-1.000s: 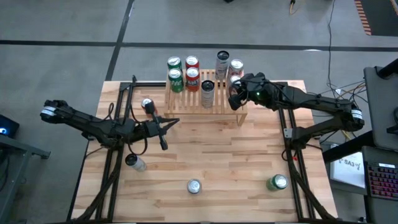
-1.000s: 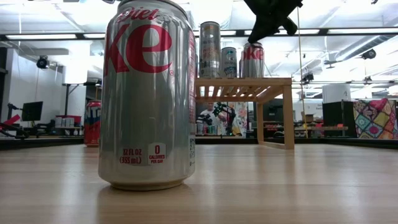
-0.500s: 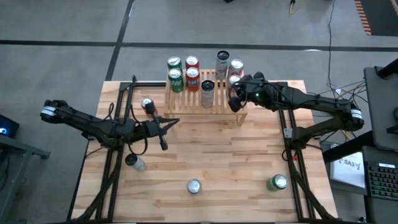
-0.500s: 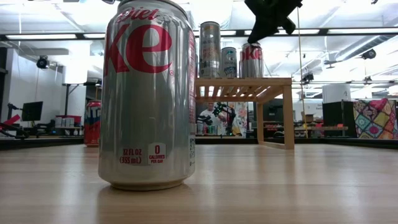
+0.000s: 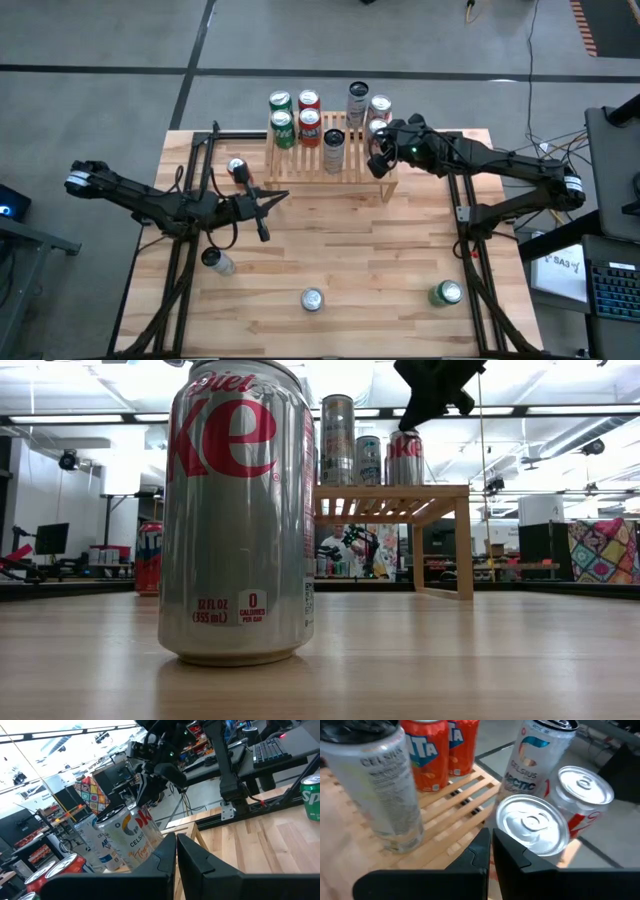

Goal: Place canned beverage on shelf
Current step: Put the red silver soda can aligned with the other red silver soda can on the shelf

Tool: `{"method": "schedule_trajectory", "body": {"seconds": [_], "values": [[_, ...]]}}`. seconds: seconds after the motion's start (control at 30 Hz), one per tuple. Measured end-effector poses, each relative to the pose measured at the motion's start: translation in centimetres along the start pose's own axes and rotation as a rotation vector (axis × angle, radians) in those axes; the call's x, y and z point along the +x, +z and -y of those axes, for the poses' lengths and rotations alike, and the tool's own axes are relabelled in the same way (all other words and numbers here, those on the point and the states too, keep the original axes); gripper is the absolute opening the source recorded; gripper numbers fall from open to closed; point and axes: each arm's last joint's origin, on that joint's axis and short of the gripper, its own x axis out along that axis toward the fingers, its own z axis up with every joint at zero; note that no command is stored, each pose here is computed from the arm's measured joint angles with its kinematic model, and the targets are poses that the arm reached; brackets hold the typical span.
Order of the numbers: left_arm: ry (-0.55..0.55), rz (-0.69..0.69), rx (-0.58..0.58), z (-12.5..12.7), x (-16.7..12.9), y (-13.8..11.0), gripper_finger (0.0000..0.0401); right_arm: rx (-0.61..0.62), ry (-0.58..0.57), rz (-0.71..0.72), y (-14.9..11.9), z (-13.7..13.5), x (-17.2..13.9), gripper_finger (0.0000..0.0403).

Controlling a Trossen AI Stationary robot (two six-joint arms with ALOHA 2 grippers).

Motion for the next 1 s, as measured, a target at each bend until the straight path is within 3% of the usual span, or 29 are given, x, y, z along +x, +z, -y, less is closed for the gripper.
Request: {"method": "schedule_trajectory", "body": {"seconds": [0.4, 1.0], "values": [[0.0, 0.0, 0.018, 0.0, 0.0, 0.0, 0.0, 0.099, 0.041, 0.019, 0.1, -1.6, 2.0, 0.0011], [-0.001, -0.015, 0.028, 0.0, 0.0, -0.1, 0.0, 0.068, -0.088, 0.001, -0.2, -1.7, 3.0, 0.0011]]}}
